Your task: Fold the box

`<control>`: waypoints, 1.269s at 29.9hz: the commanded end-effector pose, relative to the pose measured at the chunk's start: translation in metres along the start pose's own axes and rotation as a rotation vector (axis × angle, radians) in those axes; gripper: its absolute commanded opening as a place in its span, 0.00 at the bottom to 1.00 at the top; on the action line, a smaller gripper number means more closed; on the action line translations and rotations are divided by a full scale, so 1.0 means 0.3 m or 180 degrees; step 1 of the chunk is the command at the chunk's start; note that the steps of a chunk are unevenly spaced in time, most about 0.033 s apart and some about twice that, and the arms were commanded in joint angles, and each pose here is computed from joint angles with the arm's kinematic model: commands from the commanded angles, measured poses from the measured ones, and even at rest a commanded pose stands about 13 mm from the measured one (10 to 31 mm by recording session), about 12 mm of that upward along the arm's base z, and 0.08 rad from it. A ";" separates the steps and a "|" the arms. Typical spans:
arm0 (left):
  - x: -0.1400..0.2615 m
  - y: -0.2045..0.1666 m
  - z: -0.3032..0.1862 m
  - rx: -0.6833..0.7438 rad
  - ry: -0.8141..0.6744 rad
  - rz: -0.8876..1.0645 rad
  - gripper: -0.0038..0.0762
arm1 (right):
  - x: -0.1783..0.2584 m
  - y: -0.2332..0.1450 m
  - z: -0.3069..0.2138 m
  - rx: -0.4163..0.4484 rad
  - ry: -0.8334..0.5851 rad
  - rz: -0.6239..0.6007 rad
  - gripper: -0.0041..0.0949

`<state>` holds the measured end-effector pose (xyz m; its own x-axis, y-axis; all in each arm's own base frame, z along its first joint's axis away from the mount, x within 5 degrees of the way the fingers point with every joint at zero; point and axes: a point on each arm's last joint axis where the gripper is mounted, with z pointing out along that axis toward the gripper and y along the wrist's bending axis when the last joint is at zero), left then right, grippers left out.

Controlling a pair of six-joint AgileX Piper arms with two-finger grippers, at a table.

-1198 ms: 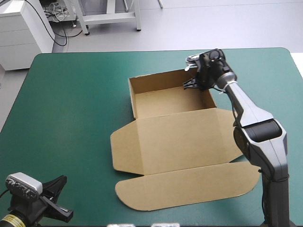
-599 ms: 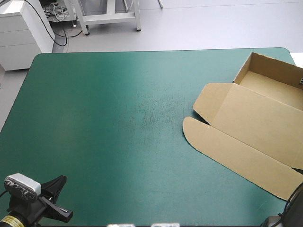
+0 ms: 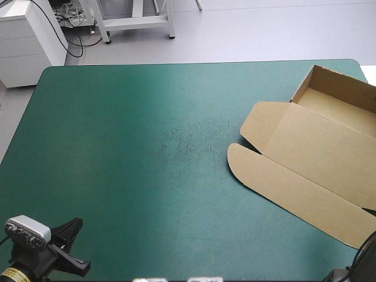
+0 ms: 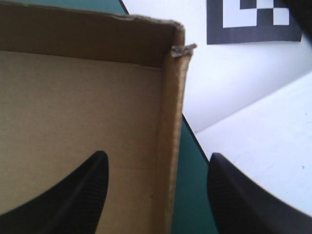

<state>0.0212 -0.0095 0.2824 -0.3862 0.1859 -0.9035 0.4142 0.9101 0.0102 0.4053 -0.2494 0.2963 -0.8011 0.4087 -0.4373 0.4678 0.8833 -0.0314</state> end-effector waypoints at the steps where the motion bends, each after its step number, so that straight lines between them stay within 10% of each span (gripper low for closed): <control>1: -0.045 0.000 -0.009 0.0006 -0.0273 -0.0033 0.04 | -0.029 0.011 -0.302 -0.0050 -0.0698 -0.0018 0.65; 12: -0.045 0.000 -0.009 0.0006 -0.0277 -0.0033 0.04 | 0.160 0.373 -0.924 -0.0734 -0.1907 -0.1211 0.04; 24: -0.045 0.000 -0.008 0.0006 -0.0280 -0.0033 0.04 | 0.596 0.544 -1.056 -0.1418 -0.1774 -0.2158 0.02; 38: -0.060 -0.004 0.000 0.0057 -0.0525 -0.0085 0.04 | 1.086 0.345 -0.745 -0.1688 -0.2260 -0.1904 0.02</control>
<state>0.0231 -0.0108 0.2853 -0.3509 0.1628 -0.9222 0.4148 0.9099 0.0028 0.1222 0.0282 0.3550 -0.4985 -0.2494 -0.8302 -0.3069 0.9465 -0.1001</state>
